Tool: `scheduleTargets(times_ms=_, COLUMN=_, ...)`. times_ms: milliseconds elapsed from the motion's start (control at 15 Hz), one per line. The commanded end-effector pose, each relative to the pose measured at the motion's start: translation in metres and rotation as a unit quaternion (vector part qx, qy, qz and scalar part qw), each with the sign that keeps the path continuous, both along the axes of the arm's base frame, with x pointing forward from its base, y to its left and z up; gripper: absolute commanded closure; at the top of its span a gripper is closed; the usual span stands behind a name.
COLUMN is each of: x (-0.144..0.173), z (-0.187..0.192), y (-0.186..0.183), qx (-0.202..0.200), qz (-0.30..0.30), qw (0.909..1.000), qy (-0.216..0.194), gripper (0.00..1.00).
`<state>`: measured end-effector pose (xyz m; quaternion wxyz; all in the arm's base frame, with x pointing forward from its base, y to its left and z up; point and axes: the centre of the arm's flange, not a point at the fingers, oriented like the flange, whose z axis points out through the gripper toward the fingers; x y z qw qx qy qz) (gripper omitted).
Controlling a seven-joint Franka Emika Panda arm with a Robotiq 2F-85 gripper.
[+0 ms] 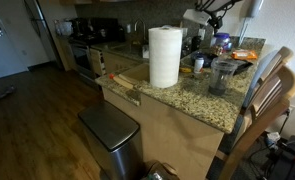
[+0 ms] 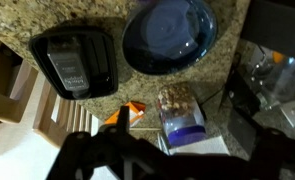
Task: Put the white bottle in the bowl, remove the white bottle from the bowl and put it on the countertop
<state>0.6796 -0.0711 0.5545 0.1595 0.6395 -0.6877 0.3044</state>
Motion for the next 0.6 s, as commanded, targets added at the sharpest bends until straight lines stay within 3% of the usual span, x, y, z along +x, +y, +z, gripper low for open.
scheduleTargets(times_ms=0, x=-0.043, z=0.077, y=-0.001, qx=-0.020, qz=-0.022, qw=0.9996, qy=-0.005, gripper=0.00)
scheduleTargets(times_ms=67, x=-0.054, z=0.096, y=-0.003, qx=-0.012, qz=0.012, qw=0.9993, qy=0.032, gripper=0.00)
scheduleTargets(times_ms=267, x=-0.082, z=0.145, y=-0.004, qx=0.023, qz=0.082, qw=0.9936, qy=0.074, gripper=0.00)
scheduleTargets(times_ms=467, x=-0.096, z=0.158, y=-0.004, qx=0.045, qz=0.145, qw=0.9813, qy=0.118, gripper=0.00)
scheduleTargets(times_ms=533, x=-0.096, z=0.154, y=0.001, qx=0.033, qz=0.118, qw=0.9891, qy=0.082, gripper=0.00)
